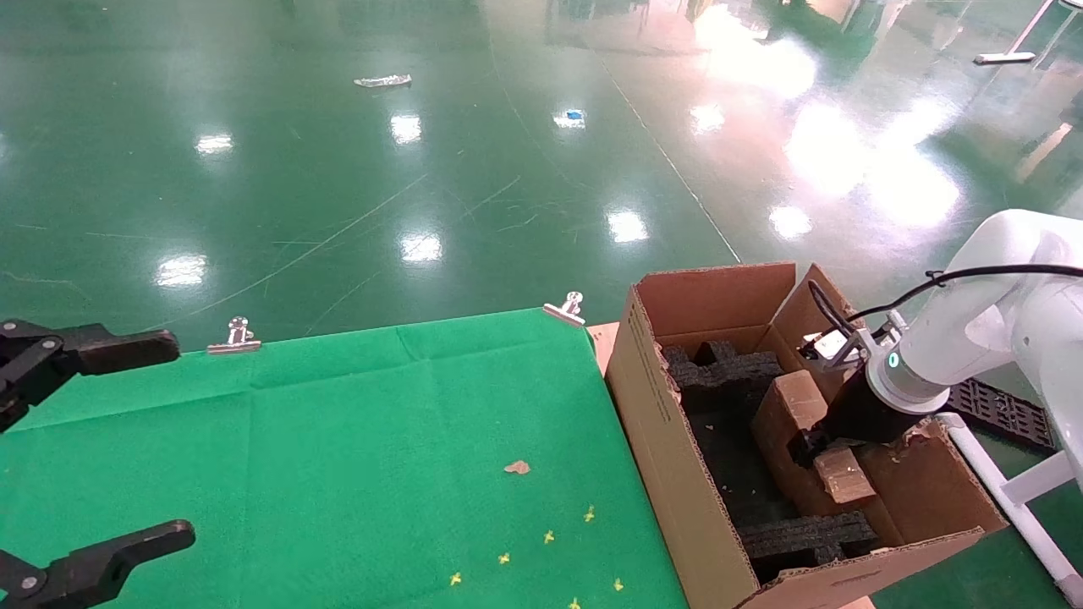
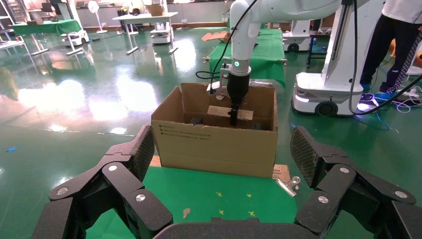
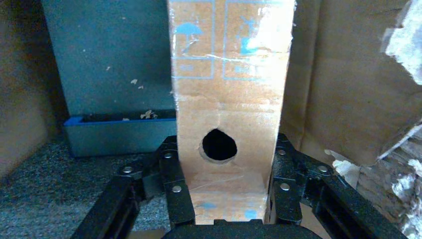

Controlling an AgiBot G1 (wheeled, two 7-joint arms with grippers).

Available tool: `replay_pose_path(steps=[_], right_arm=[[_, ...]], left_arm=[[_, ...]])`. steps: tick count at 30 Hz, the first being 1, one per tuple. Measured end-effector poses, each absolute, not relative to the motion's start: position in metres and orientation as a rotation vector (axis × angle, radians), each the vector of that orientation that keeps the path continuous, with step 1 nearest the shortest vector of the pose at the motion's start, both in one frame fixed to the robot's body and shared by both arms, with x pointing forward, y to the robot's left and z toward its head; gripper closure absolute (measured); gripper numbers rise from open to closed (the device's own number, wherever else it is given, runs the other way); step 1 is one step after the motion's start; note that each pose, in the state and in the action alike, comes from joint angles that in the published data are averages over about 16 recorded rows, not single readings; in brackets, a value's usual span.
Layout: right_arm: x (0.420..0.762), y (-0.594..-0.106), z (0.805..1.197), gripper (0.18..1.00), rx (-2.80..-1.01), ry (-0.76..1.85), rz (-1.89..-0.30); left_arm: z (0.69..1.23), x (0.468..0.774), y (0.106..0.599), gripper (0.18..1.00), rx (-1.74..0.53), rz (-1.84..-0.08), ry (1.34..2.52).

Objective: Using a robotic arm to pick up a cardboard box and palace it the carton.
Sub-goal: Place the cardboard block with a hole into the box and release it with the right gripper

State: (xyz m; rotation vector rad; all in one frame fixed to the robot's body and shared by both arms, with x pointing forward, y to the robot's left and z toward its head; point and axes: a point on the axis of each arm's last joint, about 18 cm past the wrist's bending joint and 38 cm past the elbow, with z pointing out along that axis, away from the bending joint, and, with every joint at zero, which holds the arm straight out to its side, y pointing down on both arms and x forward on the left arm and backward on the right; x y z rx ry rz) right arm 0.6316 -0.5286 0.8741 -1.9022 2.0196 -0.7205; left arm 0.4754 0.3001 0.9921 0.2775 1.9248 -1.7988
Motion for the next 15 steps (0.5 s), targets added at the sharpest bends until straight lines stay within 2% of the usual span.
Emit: replay_pose_path(steps=[8,15], right_arm=[[0.634,-0.527,0.906,0.69,-1.872,1.969,-0.75],[0.635,-0.524,0.959,0.548,-1.831,1.846,-0.811]], left_arm=[[0.992,0.475,0.3,0.184,0.278,-1.799,1.925],[0.992,0.475,0.3,0.184,0.278,-1.799,1.925]])
